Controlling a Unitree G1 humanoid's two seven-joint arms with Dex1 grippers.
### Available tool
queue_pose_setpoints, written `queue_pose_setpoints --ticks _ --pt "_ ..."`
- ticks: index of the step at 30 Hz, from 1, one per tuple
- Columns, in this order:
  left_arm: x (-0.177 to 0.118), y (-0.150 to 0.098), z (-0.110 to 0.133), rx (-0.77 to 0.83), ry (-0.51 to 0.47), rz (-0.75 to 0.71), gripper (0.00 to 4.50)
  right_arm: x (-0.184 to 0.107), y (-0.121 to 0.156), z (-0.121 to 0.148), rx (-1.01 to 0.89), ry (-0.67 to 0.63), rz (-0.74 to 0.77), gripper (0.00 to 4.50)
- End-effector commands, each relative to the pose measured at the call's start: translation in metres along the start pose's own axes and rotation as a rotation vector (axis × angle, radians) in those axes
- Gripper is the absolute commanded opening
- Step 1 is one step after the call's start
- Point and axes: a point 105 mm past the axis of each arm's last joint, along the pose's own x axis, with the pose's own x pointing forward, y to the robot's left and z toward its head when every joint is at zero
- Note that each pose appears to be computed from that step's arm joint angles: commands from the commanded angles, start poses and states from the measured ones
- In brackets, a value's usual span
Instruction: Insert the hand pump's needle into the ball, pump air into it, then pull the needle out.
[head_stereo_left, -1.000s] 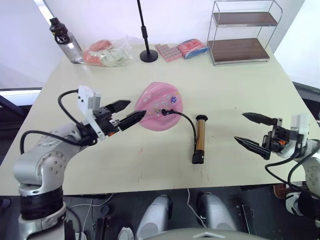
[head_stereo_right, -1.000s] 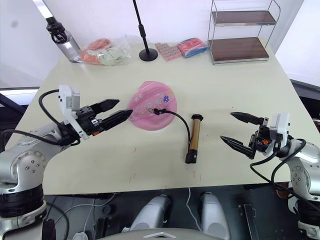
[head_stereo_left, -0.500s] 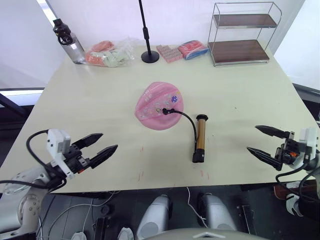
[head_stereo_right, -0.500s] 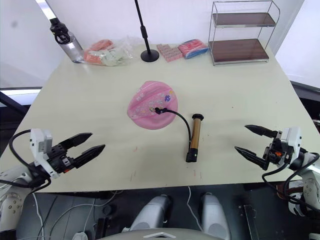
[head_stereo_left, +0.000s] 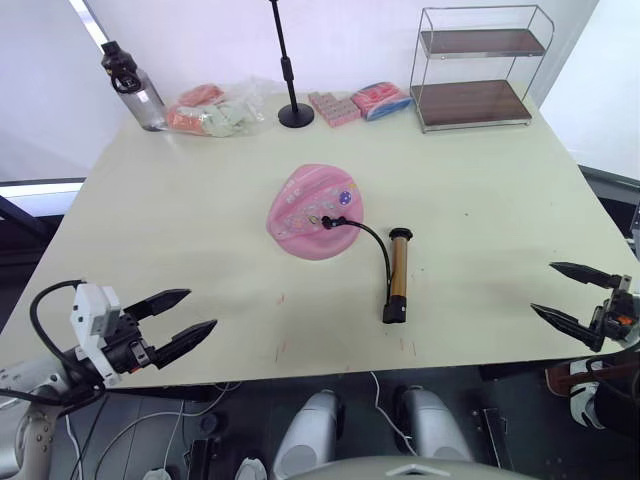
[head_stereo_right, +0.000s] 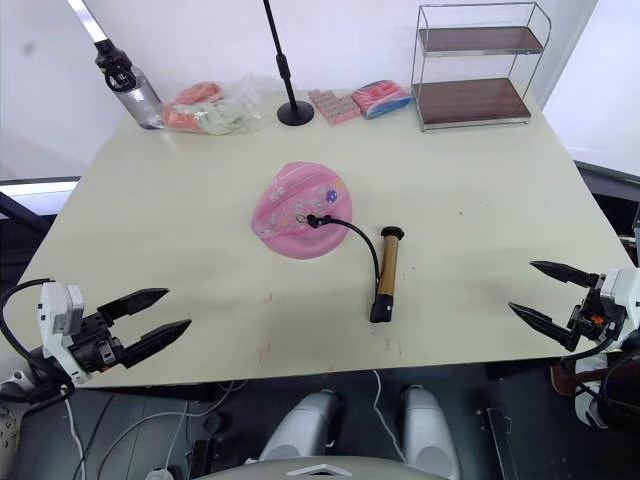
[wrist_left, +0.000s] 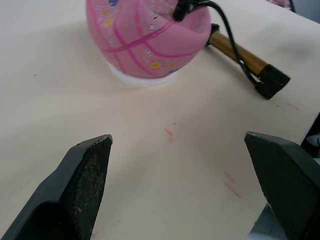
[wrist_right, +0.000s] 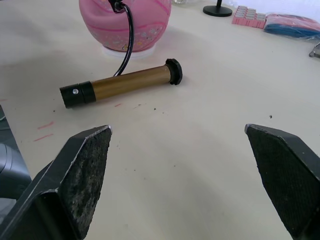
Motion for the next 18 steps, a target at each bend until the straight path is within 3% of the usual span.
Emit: queue_pose_setpoints --ticks 1,12,18 --pt "0.011 -0.016 0.013 0.023 -0.012 -0.058 4.48 0.001 0.001 0.015 -0.060 -0.056 0.023 4.50" --pt "0.068 -0.066 0.022 0.008 -0.031 -0.170 4.48 0.027 0.025 0.033 0.006 -0.114 0.174 4.50" --pt "0.129 -0.080 0.016 -0.017 -0.058 -0.166 4.48 0.034 0.030 0.031 -0.004 -0.124 0.185 4.50"
